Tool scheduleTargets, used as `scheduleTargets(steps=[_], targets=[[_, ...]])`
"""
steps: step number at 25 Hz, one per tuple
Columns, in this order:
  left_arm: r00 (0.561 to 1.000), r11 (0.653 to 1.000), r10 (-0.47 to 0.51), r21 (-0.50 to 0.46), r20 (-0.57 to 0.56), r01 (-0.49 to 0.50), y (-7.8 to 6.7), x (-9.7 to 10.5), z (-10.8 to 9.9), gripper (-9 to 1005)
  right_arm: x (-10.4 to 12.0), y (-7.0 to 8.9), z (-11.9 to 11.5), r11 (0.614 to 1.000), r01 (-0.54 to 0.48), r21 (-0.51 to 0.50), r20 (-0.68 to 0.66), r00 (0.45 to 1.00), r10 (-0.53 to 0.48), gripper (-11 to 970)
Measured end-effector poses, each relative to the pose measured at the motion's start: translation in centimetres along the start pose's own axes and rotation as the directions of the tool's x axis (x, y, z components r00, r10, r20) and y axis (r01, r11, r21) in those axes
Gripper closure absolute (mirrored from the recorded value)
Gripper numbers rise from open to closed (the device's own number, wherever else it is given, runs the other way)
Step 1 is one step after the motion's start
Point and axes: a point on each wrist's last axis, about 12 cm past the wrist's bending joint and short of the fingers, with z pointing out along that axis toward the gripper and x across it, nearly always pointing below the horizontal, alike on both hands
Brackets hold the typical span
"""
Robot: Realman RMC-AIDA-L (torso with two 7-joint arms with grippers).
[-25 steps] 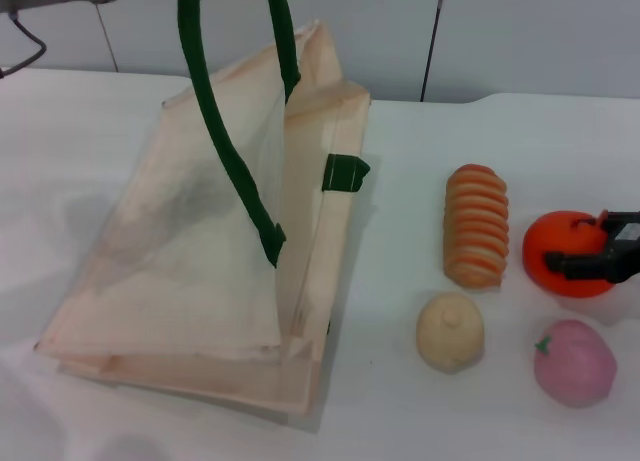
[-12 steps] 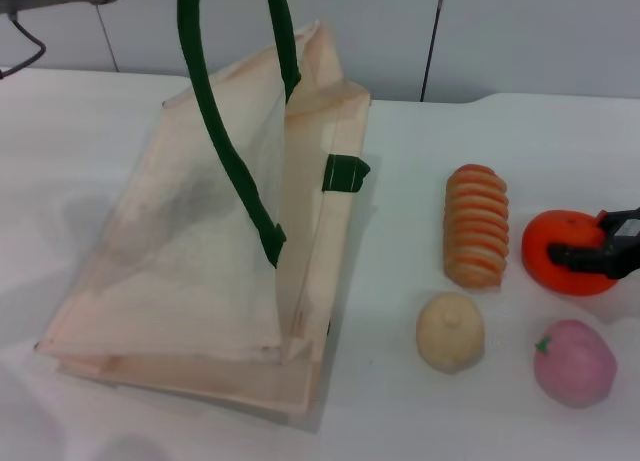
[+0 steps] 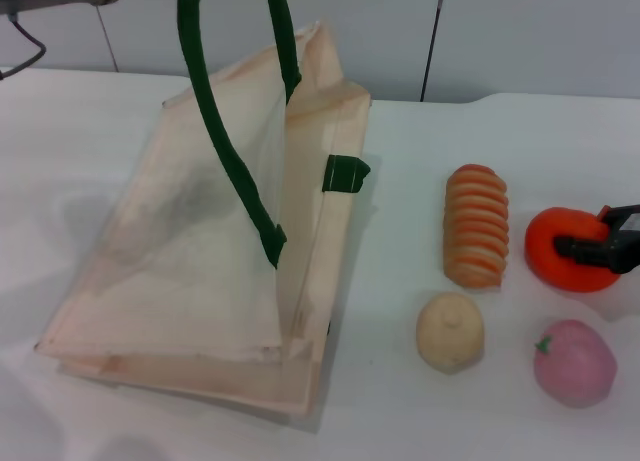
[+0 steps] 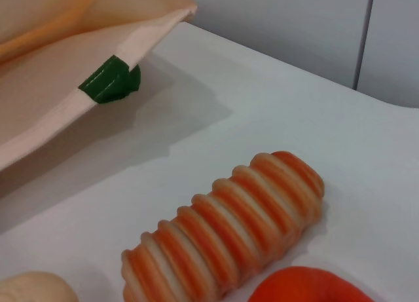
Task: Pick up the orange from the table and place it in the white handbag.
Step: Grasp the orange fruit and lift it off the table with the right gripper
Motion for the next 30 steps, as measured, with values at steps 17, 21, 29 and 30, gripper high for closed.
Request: scheduleTargets(steps=[17,21,29,30], targets=[[1.0,1.0,-0.002,-0.002,0.0,0.002,0.0,-0.01,-0.04,876,-0.18,0.04,-0.08,1.0,0.009,0.009,0.005,1.0,-0.009,627],[1.0,1.0,-0.002,-0.002,0.0,0.002,0.0,-0.01,-0.04,876,-0.23,0.05,-0.08,1.0,0.009,0.009,0.009,1.0,-0.009,663],[1.0,1.0,-0.004,-0.001,0.001,0.004,0.02,0.02,-0.06,875,-0.25,0.04,-0.09,1.0,0.007,0.009,0.011,1.0,-0.007,726],[1.0,1.0,-0.004,-0.001,0.001,0.004,0.02,0.02,-0.06,875,-0.25,0.03,-0.11,1.0,0.007,0.009,0.012,1.0,-0.007,734]])
